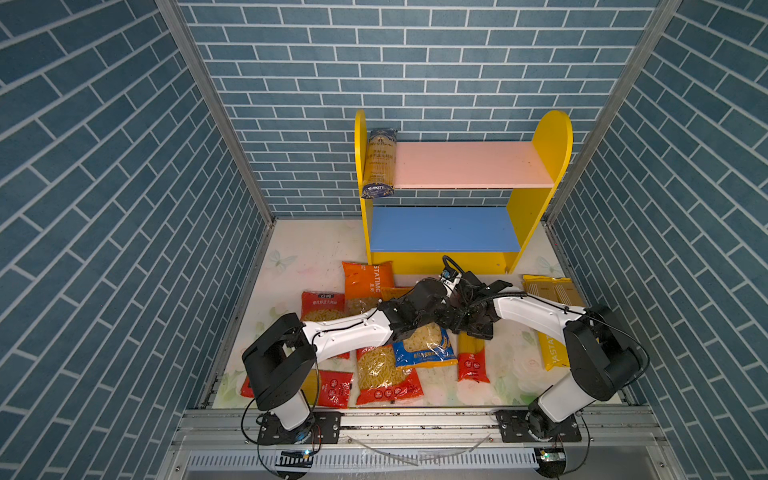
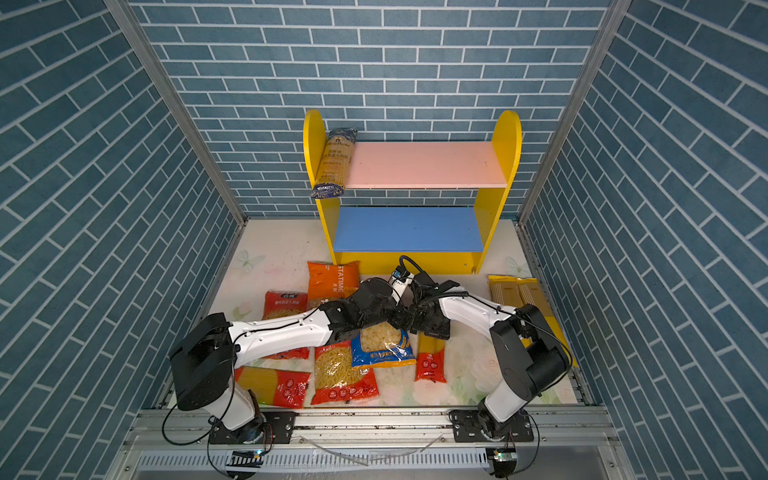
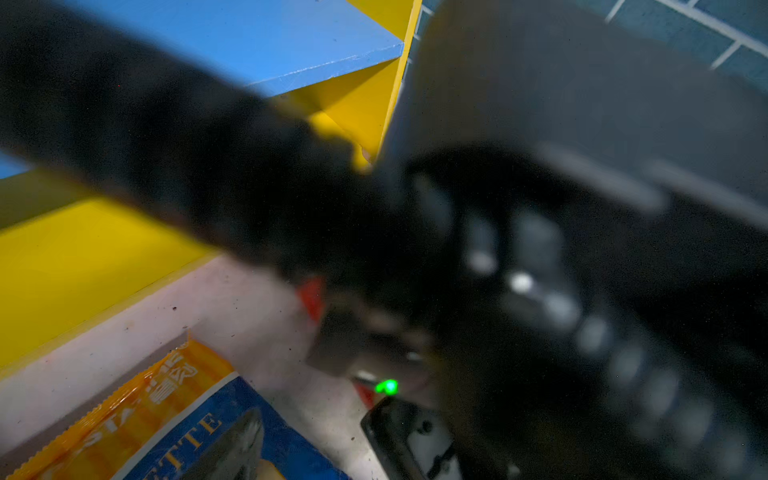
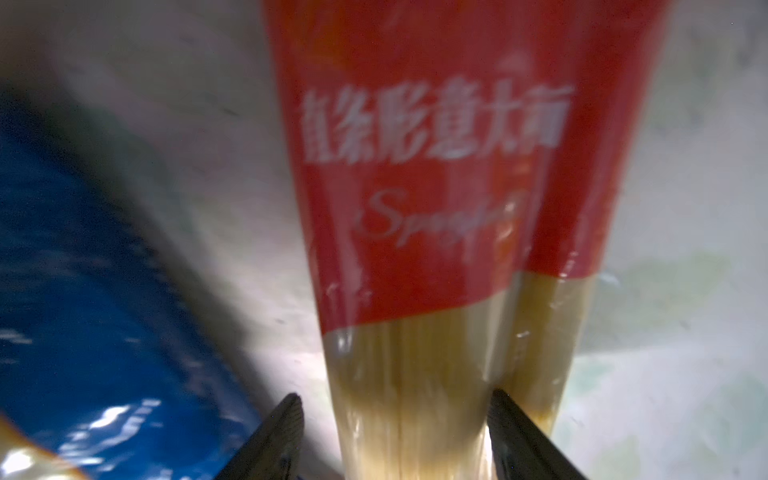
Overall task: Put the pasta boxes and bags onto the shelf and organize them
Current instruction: 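Grasp the red-and-yellow spaghetti pack with the right gripper and stand it upright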
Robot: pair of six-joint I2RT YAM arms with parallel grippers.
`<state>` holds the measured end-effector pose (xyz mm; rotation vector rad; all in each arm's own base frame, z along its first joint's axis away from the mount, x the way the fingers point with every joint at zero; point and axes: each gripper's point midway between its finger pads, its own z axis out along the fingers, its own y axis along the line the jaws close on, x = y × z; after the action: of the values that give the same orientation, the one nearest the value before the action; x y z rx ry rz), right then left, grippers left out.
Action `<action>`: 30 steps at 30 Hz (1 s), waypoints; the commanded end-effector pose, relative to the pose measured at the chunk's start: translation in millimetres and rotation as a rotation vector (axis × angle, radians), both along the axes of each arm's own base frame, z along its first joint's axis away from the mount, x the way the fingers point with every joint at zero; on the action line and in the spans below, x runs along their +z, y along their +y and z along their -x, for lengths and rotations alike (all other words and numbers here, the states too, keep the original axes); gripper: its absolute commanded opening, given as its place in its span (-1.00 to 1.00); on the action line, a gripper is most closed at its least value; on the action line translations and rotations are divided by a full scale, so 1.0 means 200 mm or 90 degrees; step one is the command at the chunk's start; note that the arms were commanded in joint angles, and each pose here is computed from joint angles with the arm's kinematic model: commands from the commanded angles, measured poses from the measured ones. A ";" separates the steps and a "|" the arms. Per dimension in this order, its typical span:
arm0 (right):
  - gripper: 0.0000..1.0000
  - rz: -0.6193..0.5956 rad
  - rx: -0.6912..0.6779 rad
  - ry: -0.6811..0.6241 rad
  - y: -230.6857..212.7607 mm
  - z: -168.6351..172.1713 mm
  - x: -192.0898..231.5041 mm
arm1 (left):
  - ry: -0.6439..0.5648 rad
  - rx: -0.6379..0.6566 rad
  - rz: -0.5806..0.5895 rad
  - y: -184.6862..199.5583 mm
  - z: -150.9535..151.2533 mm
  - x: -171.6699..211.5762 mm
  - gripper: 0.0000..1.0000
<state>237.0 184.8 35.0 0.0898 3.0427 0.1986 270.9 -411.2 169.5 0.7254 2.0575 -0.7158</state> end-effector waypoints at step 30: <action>0.33 -0.356 -0.057 -0.018 -0.14 0.09 -0.01 | 0.277 0.062 -0.111 -0.05 0.13 -0.57 0.22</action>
<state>216.7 149.0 34.5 0.2944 2.8881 0.9460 246.5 -428.0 63.6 0.6134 2.5029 -0.7135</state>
